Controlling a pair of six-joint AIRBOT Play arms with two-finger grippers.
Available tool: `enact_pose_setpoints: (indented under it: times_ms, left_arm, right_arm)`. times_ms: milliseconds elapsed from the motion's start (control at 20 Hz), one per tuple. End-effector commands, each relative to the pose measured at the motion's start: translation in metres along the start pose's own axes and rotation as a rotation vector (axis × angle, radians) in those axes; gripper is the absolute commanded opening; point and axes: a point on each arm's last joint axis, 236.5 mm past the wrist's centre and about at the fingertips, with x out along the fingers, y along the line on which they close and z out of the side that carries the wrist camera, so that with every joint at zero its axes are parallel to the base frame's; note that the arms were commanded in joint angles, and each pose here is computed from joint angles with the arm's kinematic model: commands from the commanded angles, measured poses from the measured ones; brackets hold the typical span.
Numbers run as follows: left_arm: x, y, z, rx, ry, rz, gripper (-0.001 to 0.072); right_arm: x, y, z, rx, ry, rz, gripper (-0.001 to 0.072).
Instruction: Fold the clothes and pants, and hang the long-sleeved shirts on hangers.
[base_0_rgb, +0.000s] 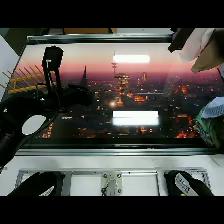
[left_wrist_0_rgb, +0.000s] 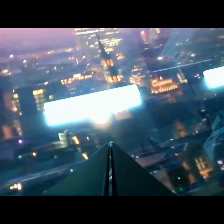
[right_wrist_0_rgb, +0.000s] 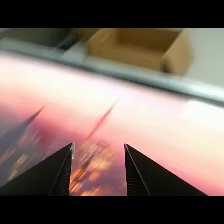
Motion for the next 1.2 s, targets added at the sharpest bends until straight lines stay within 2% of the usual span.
enact_pose_setpoints:
  times_ms: [0,250,500,550,600,650,1150]
  left_arm:
    - [0.000,0.006,-0.012,0.003,0.053,0.011,0.0014]
    - [-0.001,-0.010,-0.016,0.033,0.060,-0.022,0.0014]
    - [-0.001,-0.013,-0.017,0.037,0.061,-0.027,0.0014]
    - [-0.001,-0.013,-0.016,0.037,0.059,-0.028,0.0014]
    - [-0.001,-0.013,-0.015,0.037,0.055,-0.029,0.0014]
    - [-0.001,-0.014,-0.014,0.036,0.049,-0.032,0.0013]
    - [-0.001,-0.014,-0.013,0.036,0.045,-0.033,0.0014]
  right_arm:
    - [0.027,0.099,-0.102,0.023,0.363,0.291,0.0342]
    - [0.033,0.185,-0.171,0.080,0.540,0.524,0.0342]
    - [0.032,0.204,-0.176,0.075,0.555,0.575,0.0324]
    - [0.032,0.204,-0.177,0.075,0.556,0.575,0.0209]
    - [0.032,0.204,-0.177,0.075,0.555,0.576,0.0049]
    - [0.032,0.204,-0.177,0.075,0.556,0.575,0.0021]
    - [0.032,0.204,-0.177,0.075,0.555,0.575,0.0022]
